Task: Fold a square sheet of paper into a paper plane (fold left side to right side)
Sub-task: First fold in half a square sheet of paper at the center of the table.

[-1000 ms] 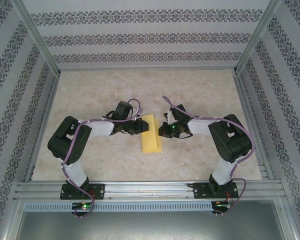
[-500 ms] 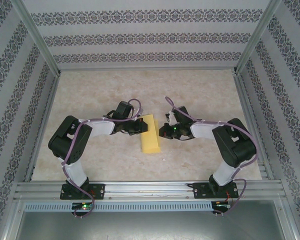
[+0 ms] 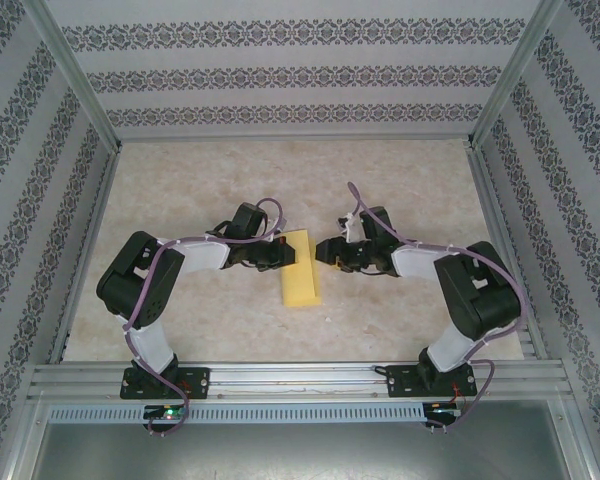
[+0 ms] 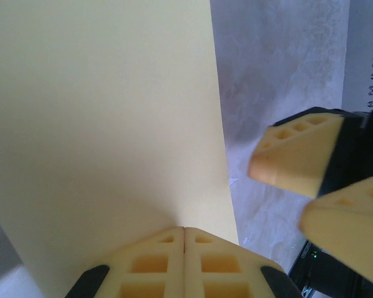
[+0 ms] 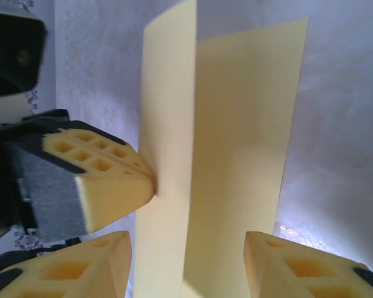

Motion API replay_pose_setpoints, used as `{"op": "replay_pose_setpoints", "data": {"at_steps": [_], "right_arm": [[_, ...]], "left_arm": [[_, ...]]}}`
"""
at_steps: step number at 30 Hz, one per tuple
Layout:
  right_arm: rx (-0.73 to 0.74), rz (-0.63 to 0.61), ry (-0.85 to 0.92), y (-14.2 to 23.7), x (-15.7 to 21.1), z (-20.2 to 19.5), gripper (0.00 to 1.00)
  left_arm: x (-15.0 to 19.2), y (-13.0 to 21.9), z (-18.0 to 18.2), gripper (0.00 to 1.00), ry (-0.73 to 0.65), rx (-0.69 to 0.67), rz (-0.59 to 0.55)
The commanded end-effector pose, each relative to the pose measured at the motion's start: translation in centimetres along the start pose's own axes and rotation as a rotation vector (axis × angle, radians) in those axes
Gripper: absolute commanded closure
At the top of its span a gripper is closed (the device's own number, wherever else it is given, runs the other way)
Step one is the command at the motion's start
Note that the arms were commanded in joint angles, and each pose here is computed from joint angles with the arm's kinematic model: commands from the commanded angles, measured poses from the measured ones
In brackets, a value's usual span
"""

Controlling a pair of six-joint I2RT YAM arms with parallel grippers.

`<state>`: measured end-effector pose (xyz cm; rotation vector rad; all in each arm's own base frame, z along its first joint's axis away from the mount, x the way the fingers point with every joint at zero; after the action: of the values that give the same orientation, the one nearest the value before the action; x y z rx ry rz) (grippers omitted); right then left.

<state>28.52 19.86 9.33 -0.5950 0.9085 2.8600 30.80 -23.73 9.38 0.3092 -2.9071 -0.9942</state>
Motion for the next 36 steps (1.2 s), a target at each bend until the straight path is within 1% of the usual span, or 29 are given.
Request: {"op": "replay_pose_setpoints", "data": {"at_steps": [1, 5, 10, 14, 18, 19, 21, 25, 28, 31, 36], "right_arm": [[-0.066, 0.015, 0.02, -1.2, -0.7, 0.8, 0.5], [-0.085, 0.029, 0.019, -2.1, -0.7, 0.9, 0.54], [-0.104, 0.047, 0.02, -2.9, -0.6, 1.2, 0.62], [-0.103, 0.051, 0.017, -3.2, -0.5, 1.1, 0.74], [-0.074, 0.047, 0.009, -3.3, -0.4, 0.7, 0.91], [-0.061, 0.049, 0.004, -3.3, -0.3, 0.5, 0.95], [-0.037, 0.053, -0.002, -3.3, -0.3, 0.3, 0.99], [0.003, 0.061, -0.003, -3.5, -0.2, -0.1, 1.0], [0.025, 0.069, -0.002, -3.6, -0.1, -0.3, 1.0], [0.033, 0.075, -0.004, -3.7, 0.0, -0.5, 1.0], [0.039, 0.078, -0.008, -3.9, 0.0, -0.7, 1.0]], "left_arm": [[0.3, -0.3, -0.5, 1.0, -0.031, -0.002, 0.008], [0.3, -0.3, -0.4, 1.0, -0.029, -0.004, 0.01], [0.3, -0.3, -0.4, 1.0, -0.028, -0.004, 0.01], [0.3, -0.3, -0.4, 1.0, -0.026, -0.004, 0.01], [0.3, 0.1, -0.8, 1.0, -0.03, -0.001, -0.002], [0.3, 0.3, -0.9, 0.99, -0.033, -0.001, -0.01], [0.3, 0.9, -1.3, 0.94, -0.042, -0.005, -0.028], [0.3, 2.4, -1.4, 0.75, -0.06, -0.068, -0.086], [0.3, 3.5, -0.8, 0.67, -0.06, -0.141, -0.139], [0.4, 3.8, 0.0, 0.63, -0.056, -0.199, -0.148], [0.7, 3.0, 1.1, 0.61, -0.027, -0.226, -0.114]]}}
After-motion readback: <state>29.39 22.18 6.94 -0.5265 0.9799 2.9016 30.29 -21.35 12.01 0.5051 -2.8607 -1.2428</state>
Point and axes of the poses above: each hand's point on the last joint's axis, 136 mm out from that joint toward the fingers, its own y axis back along the fingers, its own z axis along the line the jaws close on, x = y × z, the point moved 6 cm from there along y, back along the fingers, and after that the axes turned 14 degrees about y, right-handed, at the moved point
